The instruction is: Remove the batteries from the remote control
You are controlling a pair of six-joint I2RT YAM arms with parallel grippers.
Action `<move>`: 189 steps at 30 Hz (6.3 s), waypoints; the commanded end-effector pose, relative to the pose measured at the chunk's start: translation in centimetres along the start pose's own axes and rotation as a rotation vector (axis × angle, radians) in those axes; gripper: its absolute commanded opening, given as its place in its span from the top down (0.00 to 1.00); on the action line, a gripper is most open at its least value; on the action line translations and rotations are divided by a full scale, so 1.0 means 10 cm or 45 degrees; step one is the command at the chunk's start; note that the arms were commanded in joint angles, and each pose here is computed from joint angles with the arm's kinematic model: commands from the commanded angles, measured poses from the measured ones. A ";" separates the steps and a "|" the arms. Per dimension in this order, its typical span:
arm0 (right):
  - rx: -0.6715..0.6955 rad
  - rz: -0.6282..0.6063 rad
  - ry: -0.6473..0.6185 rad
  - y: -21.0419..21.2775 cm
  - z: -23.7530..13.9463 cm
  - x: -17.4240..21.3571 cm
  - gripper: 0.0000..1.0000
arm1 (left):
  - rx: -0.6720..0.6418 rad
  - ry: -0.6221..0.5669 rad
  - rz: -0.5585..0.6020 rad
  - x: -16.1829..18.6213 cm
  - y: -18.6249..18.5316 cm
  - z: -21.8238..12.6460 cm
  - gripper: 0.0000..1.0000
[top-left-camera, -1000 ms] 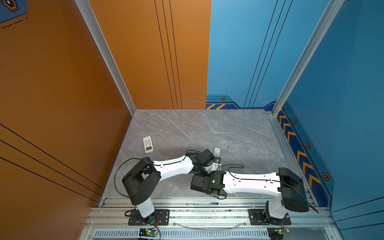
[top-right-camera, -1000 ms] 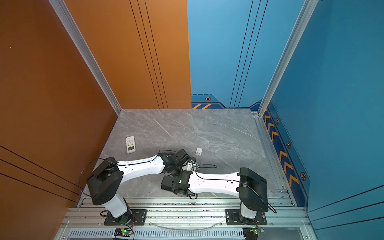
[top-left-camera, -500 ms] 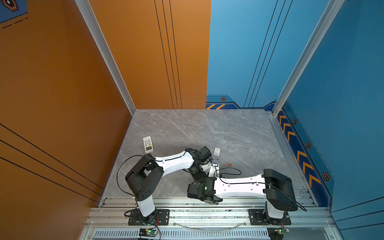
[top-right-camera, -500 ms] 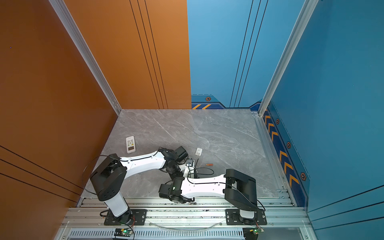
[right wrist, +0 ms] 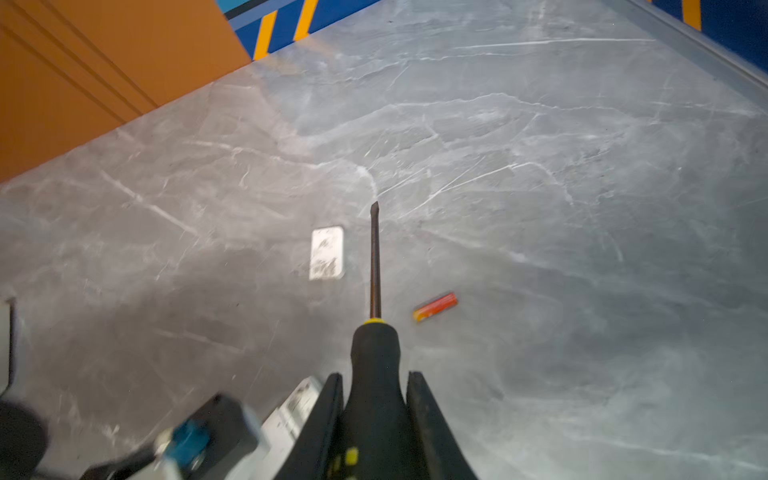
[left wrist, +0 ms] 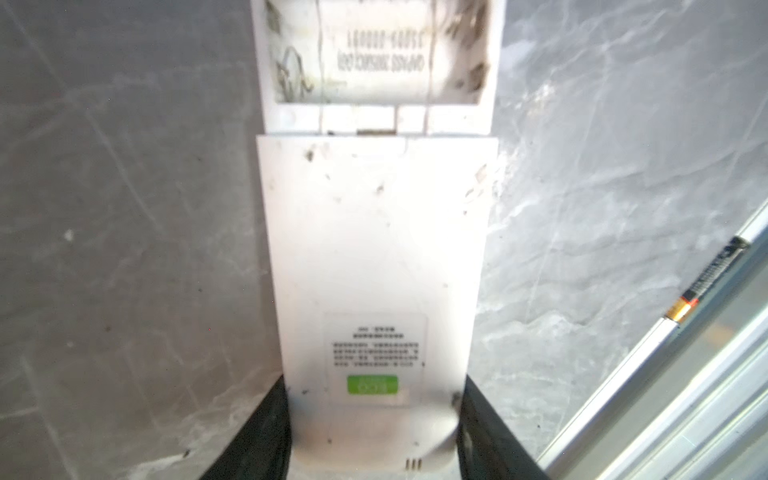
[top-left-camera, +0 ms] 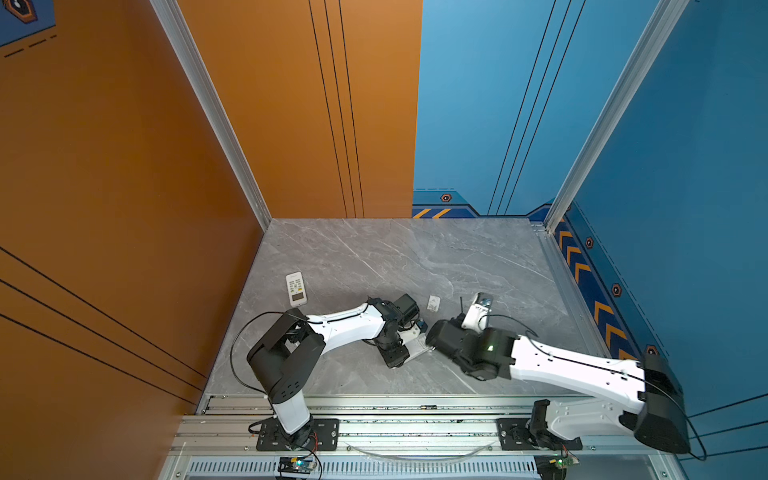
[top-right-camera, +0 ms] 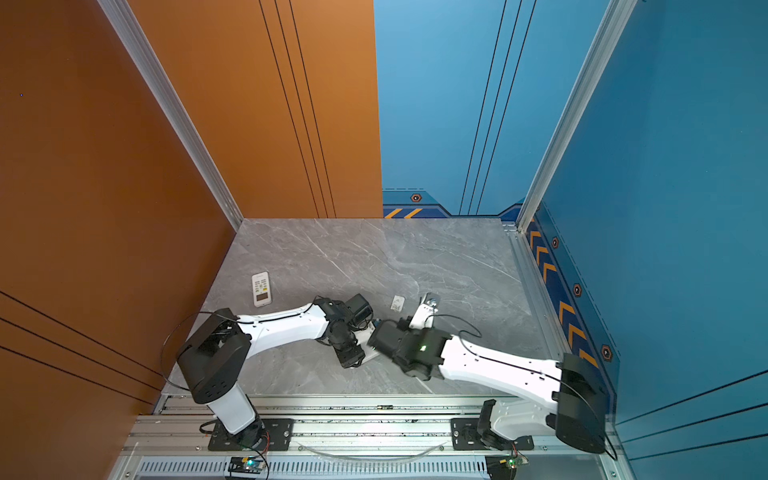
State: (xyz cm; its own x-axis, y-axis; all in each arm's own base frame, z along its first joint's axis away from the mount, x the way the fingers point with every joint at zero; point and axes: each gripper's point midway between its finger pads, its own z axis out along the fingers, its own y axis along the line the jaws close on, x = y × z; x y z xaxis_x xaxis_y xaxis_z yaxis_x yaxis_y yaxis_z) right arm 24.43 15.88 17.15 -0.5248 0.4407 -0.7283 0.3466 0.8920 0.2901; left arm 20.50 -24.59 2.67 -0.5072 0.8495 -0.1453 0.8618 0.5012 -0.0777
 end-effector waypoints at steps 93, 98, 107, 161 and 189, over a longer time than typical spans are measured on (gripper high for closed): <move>-0.382 -0.118 0.324 0.01 1.75 -0.86 0.13 | -0.296 0.015 -1.662 1.70 3.54 -0.41 0.02; -0.427 -0.100 0.262 0.18 1.53 -1.09 0.13 | -0.235 -0.008 -1.654 1.62 3.48 -0.36 0.23; -0.434 -0.092 0.484 0.31 1.68 -0.83 0.04 | -0.179 -0.061 -1.500 1.30 3.32 -0.37 0.51; -1.426 -0.103 0.900 1.96 0.38 -0.55 0.41 | -0.305 -0.832 -0.213 -1.15 1.17 -1.97 0.78; -1.094 -0.372 0.339 1.48 0.56 -1.30 0.99 | -0.125 -1.127 -0.763 -1.09 1.36 -2.61 0.02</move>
State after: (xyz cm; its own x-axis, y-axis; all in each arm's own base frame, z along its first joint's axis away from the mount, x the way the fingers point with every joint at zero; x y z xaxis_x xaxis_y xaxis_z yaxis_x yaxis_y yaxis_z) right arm 39.39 26.59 23.78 -0.8696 0.1018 -0.4832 -0.3644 0.5280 0.7671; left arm 37.14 -24.39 24.10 -0.5548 0.3368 -0.7608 0.5850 0.8081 -0.0689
